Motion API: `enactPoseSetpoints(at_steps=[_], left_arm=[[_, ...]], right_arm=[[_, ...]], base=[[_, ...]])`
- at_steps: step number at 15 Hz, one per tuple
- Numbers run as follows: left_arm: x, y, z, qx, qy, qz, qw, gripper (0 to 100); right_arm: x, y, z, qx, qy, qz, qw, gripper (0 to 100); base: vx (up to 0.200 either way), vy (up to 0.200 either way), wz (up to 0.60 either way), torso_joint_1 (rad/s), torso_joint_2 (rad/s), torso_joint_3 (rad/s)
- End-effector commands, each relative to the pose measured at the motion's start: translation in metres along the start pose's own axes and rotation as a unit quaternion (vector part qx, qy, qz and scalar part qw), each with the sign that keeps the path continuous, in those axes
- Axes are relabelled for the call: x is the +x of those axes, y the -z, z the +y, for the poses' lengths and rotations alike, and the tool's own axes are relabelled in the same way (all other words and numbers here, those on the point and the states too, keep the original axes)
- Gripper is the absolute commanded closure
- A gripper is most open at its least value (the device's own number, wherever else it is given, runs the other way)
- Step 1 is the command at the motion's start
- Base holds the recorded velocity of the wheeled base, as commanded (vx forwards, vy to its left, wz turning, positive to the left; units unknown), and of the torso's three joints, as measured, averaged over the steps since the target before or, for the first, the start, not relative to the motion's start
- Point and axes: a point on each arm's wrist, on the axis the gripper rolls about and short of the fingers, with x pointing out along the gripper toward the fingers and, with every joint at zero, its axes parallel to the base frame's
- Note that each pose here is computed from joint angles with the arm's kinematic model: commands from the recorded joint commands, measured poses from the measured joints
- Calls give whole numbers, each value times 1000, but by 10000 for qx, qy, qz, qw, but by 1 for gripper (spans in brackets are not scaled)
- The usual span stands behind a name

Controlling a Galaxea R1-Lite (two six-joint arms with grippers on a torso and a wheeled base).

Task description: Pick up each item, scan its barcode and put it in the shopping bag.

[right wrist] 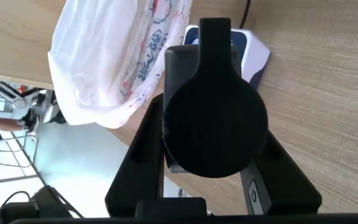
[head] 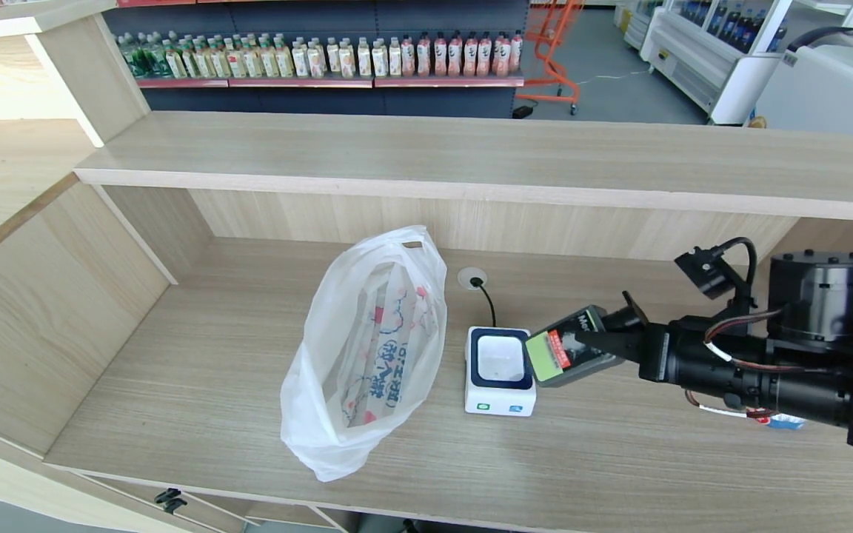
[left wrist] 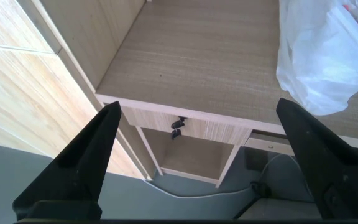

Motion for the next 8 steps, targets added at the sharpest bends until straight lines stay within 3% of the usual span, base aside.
enactPoseSetpoints(at_steps=[1,8], left_arm=[[0,0,0,-1,-4,-2,10000,0],[0,0,0,-1,-4,-2,10000,0]], right_arm=[[29,9,-7,78,130,288,9995,100],[52,16,3,-29,77,403,9992,100]], base=[[0,0,0,0,0,0],[0,0,0,0,0,0]])
